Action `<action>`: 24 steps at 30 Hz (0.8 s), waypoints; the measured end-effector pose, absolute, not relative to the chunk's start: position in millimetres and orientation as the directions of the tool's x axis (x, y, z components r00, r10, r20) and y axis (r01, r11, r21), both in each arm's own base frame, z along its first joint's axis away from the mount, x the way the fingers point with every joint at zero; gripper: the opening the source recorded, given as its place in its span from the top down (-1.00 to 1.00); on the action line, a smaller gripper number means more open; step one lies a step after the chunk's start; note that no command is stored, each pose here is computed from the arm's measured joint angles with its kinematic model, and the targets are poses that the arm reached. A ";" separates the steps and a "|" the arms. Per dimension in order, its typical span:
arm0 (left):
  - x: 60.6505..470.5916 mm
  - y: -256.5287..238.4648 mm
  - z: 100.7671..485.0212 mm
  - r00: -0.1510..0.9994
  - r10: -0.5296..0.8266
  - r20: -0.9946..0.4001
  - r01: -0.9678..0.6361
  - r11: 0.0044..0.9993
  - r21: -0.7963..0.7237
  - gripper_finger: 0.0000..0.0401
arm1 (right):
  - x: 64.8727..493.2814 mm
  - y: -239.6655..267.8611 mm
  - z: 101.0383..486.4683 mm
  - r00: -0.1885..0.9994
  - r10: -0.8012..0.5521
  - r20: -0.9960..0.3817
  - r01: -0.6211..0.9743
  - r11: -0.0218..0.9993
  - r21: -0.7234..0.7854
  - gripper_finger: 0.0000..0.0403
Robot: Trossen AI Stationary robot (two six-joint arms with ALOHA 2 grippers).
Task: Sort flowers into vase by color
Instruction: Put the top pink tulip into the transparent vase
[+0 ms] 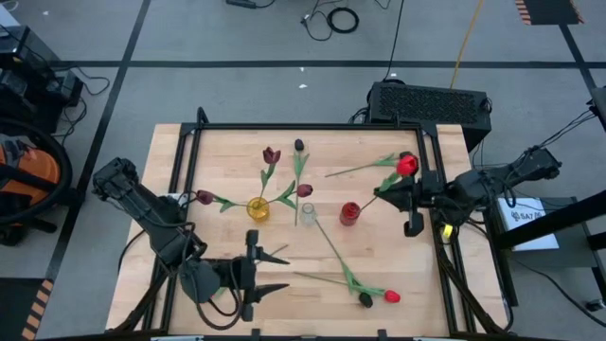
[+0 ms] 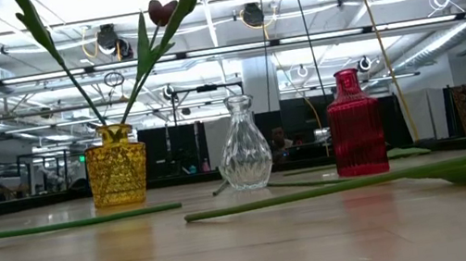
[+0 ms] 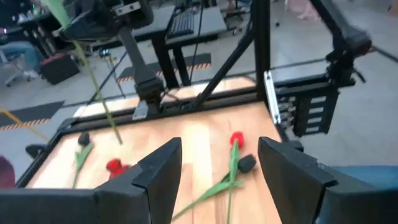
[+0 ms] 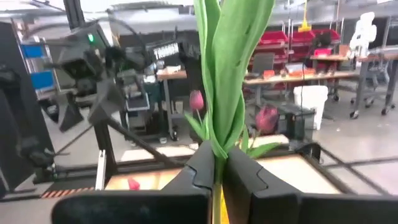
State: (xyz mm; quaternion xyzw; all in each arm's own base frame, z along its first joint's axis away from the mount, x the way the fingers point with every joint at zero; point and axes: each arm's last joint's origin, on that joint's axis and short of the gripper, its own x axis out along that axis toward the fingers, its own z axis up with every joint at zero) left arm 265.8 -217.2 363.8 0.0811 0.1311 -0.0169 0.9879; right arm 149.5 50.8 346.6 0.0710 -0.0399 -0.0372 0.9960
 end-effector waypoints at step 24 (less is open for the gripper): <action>214.0 -243.8 262.2 0.854 0.028 -0.519 -0.082 0.993 -0.080 -0.09 | 176.4 61.6 339.1 0.972 -0.075 0.222 0.028 0.977 0.210 0.95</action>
